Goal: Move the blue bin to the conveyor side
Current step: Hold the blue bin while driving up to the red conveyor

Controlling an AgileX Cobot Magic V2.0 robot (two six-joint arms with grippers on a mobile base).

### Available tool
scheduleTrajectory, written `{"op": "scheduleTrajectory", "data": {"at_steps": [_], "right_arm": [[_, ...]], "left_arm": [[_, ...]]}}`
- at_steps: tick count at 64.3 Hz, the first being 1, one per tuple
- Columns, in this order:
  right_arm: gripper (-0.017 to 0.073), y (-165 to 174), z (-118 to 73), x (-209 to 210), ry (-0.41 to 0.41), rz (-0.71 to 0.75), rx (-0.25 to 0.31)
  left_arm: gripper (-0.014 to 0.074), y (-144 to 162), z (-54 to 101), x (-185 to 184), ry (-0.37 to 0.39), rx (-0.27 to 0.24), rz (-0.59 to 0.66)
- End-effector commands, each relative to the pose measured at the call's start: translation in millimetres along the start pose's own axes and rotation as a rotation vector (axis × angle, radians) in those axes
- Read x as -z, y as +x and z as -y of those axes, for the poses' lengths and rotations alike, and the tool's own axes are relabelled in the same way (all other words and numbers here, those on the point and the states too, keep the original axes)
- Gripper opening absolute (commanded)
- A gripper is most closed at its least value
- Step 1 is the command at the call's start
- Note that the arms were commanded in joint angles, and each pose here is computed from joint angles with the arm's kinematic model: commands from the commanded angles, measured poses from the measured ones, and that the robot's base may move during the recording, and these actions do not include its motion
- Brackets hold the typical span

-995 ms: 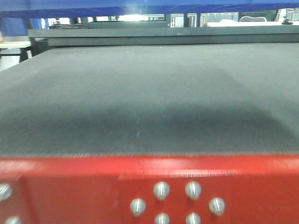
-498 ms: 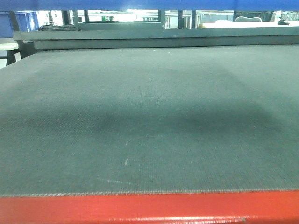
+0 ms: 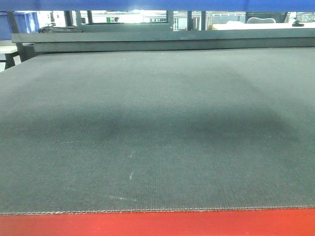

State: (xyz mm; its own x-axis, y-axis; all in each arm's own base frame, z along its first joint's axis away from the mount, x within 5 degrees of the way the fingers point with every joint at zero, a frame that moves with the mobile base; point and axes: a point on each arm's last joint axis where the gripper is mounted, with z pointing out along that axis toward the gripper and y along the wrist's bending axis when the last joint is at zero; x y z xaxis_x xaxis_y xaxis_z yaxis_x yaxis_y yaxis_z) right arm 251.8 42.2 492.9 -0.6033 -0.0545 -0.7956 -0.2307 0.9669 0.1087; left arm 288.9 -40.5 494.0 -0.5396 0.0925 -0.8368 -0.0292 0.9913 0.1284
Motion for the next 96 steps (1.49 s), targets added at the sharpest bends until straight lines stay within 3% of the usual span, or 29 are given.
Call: {"op": "scheduleTrajectory", "data": {"at_steps": [1,42,57,75,86,96], "right_arm": [[-0.0080,-11.2,0.3,15.5,0.025,0.138,0.027],[-0.0080,-11.2,0.3,15.5,0.025,0.138,0.027],[-0.0080,-10.3,-0.3,15.3,0.018,0.127,0.024],[-0.0079,-12.4,-2.8,6.9,-0.027,0.126,-0.001],[-0.0079,-18.0,3.6,-27.4,-0.021,0.100,-0.016],[-0.0079,-19.0,10.4,-65.2,-0.016,0.053,-0.031]], "left_arm": [[-0.0009,-15.0,-7.3,13.8,-0.039,-0.026,0.160],[-0.0009,-15.4,-7.2,13.8,-0.038,-0.026,0.164],[-0.0009,-21.6,-5.8,15.1,-0.024,-0.029,0.235],[-0.0009,-17.1,-3.7,9.8,-0.013,-0.018,0.178],[-0.0009,-11.9,5.8,-20.4,-0.002,-0.026,0.092],[-0.0009,-4.3,14.3,-62.1,0.042,0.010,0.001]]}}
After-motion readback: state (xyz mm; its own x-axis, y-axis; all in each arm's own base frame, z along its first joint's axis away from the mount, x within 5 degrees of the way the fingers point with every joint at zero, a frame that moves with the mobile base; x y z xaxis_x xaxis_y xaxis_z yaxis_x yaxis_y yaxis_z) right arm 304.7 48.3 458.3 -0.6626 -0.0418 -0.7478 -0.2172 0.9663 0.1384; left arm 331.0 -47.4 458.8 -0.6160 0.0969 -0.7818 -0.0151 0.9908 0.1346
